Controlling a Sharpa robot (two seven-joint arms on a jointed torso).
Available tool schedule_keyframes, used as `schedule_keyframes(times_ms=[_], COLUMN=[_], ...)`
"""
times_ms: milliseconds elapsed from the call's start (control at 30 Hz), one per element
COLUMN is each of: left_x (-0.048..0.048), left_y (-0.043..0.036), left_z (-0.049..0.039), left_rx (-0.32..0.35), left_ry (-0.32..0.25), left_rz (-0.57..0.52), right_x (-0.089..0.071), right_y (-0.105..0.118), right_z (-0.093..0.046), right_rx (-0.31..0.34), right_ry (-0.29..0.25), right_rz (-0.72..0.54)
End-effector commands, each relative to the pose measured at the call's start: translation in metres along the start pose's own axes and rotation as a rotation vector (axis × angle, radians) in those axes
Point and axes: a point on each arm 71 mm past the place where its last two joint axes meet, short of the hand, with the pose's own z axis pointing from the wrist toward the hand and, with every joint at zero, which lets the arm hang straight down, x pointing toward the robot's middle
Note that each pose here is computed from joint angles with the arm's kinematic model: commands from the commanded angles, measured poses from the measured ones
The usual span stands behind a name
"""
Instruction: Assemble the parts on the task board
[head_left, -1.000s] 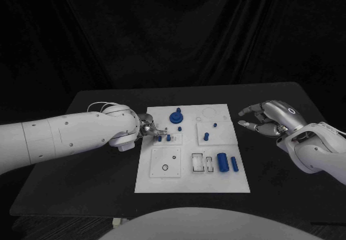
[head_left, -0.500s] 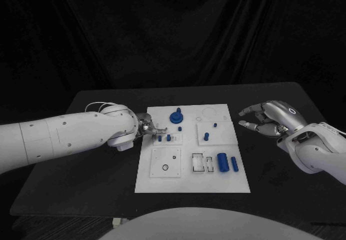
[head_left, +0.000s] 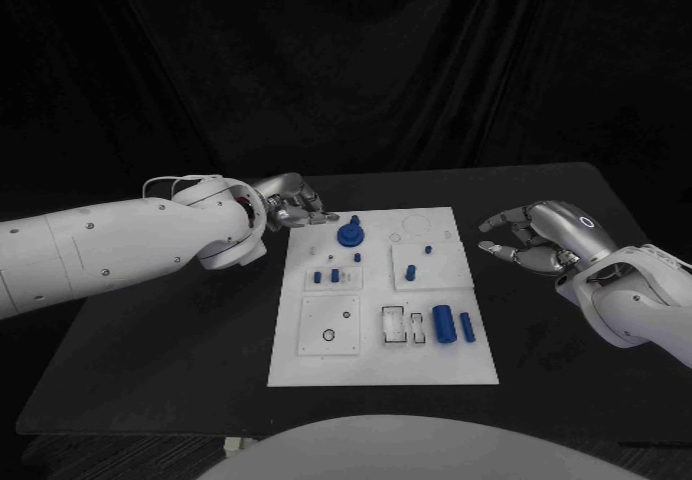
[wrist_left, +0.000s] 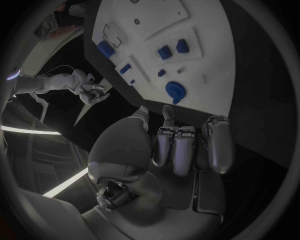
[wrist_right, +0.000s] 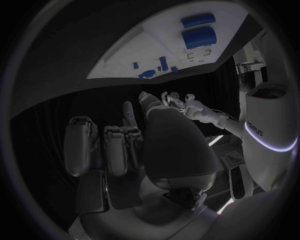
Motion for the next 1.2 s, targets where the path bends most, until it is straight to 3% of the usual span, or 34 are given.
schedule_keyframes(times_ms=[33, 200, 467, 667, 1200], left_x=[-0.0098, -0.0073, 0.0110, 0.0234, 0.0484], left_y=[-0.0205, -0.0319, -0.0321, -0.0352, -0.0369], left_z=[-0.0009, 0.0066, 0.0182, 0.0257, 0.0409], left_rx=[0.264, 0.380, 0.475, 0.520, 0.526], left_ry=[-0.066, -0.032, -0.018, -0.019, 0.032], left_rz=[0.103, 0.295, 0.505, 0.546, 0.618], right_x=[0.000, 0.000, -0.001, -0.001, -0.002], right_y=[0.000, 0.001, 0.001, 0.001, 0.002], right_z=[0.000, 0.000, -0.001, -0.002, -0.002], right_rx=[0.012, 0.006, 0.002, -0.002, -0.010], right_ry=[-0.011, -0.015, -0.015, -0.018, -0.024], right_rz=[0.006, 0.007, 0.008, 0.007, 0.008])
